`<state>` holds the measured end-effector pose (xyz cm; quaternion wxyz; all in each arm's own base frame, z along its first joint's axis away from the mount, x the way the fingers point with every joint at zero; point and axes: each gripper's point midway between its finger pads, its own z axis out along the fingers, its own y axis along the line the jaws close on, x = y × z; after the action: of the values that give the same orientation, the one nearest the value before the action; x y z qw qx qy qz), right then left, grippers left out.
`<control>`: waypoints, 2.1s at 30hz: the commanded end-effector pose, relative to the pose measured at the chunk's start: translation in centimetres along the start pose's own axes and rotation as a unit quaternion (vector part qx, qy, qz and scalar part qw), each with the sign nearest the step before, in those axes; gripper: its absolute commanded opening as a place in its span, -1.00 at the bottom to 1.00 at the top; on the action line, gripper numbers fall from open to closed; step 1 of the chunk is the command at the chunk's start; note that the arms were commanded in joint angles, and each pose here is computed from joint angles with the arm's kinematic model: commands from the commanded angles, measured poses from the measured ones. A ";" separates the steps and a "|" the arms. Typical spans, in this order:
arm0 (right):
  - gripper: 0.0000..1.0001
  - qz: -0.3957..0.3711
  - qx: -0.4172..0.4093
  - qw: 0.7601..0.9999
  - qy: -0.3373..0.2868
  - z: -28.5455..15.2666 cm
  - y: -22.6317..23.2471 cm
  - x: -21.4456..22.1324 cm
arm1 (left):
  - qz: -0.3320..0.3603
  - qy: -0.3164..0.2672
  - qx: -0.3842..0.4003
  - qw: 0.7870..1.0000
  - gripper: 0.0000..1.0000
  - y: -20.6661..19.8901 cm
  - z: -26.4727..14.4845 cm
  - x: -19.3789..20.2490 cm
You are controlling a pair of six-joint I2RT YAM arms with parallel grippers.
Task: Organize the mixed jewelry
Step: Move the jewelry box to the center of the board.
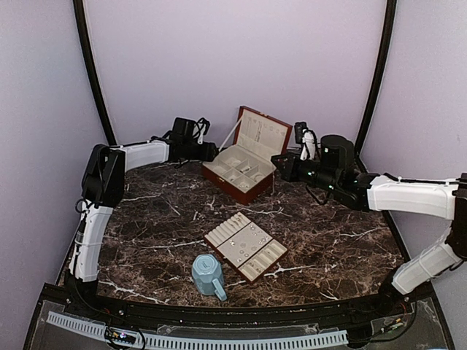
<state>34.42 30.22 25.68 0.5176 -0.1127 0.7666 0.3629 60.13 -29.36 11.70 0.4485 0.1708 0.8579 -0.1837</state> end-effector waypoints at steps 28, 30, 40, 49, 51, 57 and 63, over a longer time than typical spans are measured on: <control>-1.00 -0.055 -0.011 0.998 -0.009 0.1 1.6 -3.0 | 0.029 0.024 -0.063 0.997 -1.00 1.9 -5.6 4.2; -1.00 -0.066 -0.006 0.998 -0.007 0.2 1.7 -3.6 | 0.022 0.032 -0.069 0.997 -1.00 2.0 -7.1 5.2; -1.00 -0.102 -0.023 0.993 0.047 2.0 3.2 -3.9 | -0.021 0.073 -0.097 0.992 -1.00 2.4 -13.9 11.4; -1.00 -0.133 -0.028 0.985 0.109 4.0 4.4 -2.3 | -0.036 0.101 -0.088 0.990 -1.00 1.5 -16.8 15.4; -1.00 -0.139 -0.029 0.984 0.112 4.4 4.8 -2.3 | -0.039 0.107 -0.088 0.990 -1.00 1.5 -17.0 16.0; -1.00 -0.149 -0.025 0.982 0.113 5.7 5.5 -2.8 | -0.052 0.087 -0.082 0.991 -0.44 1.1 -17.7 14.9; -1.00 -0.155 -0.026 0.981 0.115 7.4 6.2 -3.2 | -0.045 0.038 -0.075 0.995 0.18 0.4 -19.6 11.2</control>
<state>37.21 37.87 28.70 0.4630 -0.2773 0.7913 0.2872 40.55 -18.06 8.40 0.3791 0.1035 0.9124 -0.1143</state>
